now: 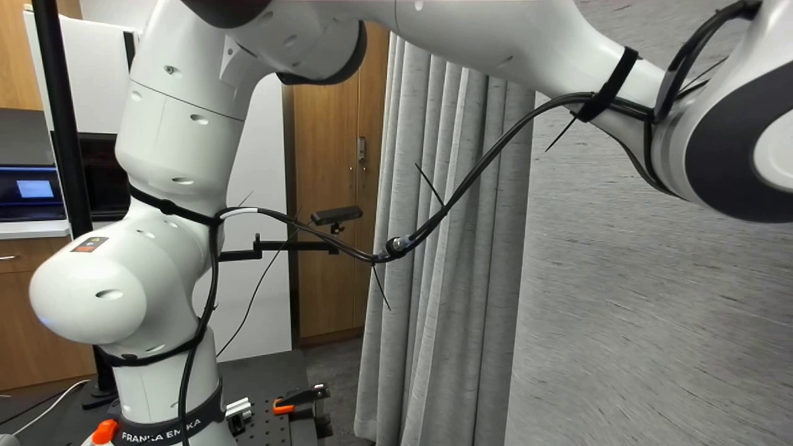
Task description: Close the curtains
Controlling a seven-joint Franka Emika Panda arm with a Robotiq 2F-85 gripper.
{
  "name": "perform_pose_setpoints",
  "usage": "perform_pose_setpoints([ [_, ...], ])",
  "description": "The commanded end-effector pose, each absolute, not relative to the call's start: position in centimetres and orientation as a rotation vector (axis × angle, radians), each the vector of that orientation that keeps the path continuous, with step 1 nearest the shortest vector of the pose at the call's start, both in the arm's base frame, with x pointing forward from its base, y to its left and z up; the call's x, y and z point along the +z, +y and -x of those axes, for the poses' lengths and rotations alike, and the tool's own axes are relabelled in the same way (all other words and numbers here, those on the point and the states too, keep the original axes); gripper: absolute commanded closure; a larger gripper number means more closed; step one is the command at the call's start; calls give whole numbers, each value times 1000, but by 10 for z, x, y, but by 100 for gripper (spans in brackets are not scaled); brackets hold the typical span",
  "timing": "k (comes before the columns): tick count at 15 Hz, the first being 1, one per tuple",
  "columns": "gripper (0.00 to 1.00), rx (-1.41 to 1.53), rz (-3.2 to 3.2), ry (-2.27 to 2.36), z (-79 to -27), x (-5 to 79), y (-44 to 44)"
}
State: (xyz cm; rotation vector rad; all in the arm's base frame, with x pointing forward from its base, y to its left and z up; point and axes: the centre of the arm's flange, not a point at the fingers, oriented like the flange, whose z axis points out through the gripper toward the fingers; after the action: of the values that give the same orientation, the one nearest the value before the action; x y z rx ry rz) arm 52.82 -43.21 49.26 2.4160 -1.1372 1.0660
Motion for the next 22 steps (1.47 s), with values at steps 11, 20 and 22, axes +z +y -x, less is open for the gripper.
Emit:
perform_pose_setpoints([
  [11, 100, 870, -2395, -1310, -503, 453, -470],
  [20, 100, 889, -2267, -1423, -449, 463, -537],
  [22, 100, 883, -2253, -1436, -443, 464, -544],
])
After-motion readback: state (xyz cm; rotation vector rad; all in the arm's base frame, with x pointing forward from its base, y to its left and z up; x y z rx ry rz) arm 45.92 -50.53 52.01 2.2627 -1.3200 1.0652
